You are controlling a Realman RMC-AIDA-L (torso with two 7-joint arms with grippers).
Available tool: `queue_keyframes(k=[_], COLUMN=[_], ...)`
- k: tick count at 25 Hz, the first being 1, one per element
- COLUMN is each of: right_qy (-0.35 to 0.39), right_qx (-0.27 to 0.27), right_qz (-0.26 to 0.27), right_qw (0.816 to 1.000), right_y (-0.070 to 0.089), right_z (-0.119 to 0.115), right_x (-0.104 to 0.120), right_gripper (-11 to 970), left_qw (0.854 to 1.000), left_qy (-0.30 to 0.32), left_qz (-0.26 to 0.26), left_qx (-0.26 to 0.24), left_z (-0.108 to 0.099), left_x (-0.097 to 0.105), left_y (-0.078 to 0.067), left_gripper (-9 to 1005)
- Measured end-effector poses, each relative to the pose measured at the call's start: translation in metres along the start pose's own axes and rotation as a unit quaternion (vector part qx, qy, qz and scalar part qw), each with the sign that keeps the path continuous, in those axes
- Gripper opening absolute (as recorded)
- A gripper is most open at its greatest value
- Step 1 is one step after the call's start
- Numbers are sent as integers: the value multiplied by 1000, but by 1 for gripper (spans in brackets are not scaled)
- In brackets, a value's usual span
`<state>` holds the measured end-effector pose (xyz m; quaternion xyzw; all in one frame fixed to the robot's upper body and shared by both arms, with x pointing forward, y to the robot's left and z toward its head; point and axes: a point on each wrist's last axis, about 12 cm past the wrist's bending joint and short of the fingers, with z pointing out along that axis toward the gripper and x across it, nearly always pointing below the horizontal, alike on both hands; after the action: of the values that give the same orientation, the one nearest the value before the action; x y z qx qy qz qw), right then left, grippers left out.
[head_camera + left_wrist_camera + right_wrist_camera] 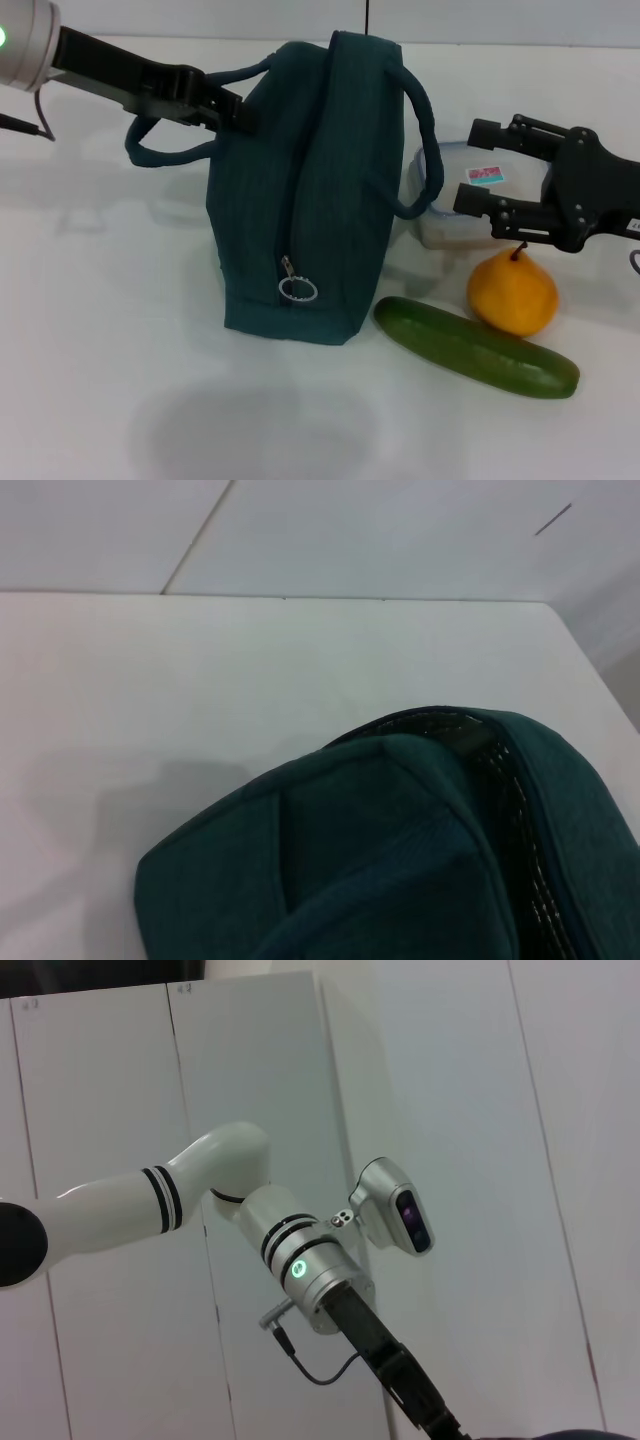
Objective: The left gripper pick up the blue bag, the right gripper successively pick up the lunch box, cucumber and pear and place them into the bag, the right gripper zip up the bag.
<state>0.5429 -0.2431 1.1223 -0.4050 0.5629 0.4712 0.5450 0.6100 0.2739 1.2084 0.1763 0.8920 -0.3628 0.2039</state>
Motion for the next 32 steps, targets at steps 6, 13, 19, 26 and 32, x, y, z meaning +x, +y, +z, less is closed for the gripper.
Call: queue_keyframes(k=[6,13,19,26,32], right_qy=[-2,-5,-6,-7,-18], right_qx=[6,11,12,11,14], right_qz=[7,12,17,21,27], right_qw=[1000,1000,1000,1000,999], right_y=[2,4,5,6,7], right_z=[-4,-7,-8,-8,-9], right_x=[4,6,8,9,9], right_gripper=[781,781,781,781,781], left_qw=[1000,999,998,998,997], left_qy=[-12,-34,-38,-36,-46], left_qz=[0,-9,-22,-32,-41], left_qx=[10,26,42,45,54], left_z=[-2,-6,-5,-4,-3], left_x=[-1,1,7,11,11], left_y=[-1,1,4,7,6], left_gripper=[437,143,108,91,72])
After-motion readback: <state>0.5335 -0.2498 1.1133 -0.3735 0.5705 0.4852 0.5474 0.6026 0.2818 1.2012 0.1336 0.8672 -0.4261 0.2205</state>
